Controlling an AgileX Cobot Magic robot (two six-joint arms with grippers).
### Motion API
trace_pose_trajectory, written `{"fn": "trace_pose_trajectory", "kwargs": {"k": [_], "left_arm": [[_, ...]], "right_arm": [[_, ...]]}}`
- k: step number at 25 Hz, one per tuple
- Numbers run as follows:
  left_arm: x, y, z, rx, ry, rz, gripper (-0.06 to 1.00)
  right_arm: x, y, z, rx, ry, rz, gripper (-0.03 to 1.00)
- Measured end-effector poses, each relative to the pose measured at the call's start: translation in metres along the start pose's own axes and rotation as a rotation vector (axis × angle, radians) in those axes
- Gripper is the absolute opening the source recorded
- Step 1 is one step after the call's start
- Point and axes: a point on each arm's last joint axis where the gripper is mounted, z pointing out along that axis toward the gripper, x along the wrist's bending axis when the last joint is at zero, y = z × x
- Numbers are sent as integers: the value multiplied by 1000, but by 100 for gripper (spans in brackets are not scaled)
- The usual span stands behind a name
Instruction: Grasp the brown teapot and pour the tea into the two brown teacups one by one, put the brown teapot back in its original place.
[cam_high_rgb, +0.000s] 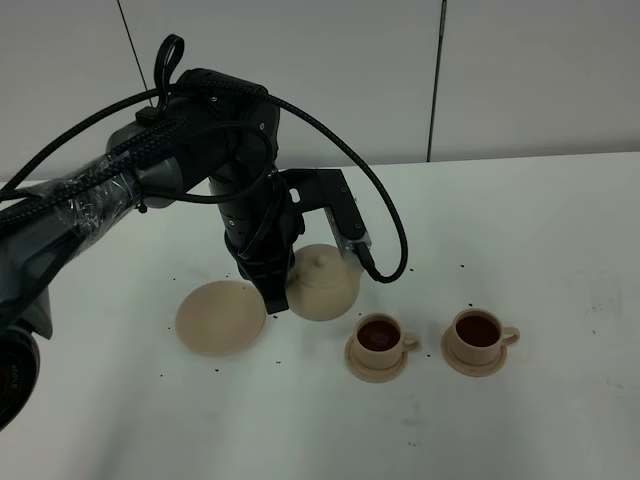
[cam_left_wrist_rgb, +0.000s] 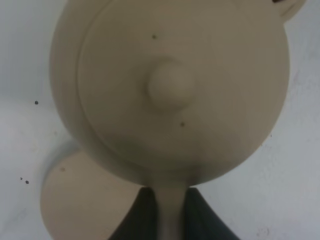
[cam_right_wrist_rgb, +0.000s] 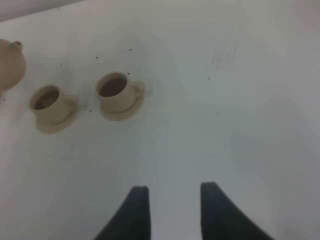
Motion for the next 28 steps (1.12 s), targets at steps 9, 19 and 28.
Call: {"fn": "trace_pose_trajectory", "kwargs": {"k": [9, 19, 28], "left_arm": [[7, -8, 1, 12, 12, -263, 17], [12, -66, -14, 45, 1, -676, 17], [-15, -112, 8, 175, -28, -851, 17]], "right_arm": [[0, 0, 0, 0, 0, 0, 24], [0, 0, 0, 0, 0, 0, 24], [0, 0, 0, 0, 0, 0, 24]]}}
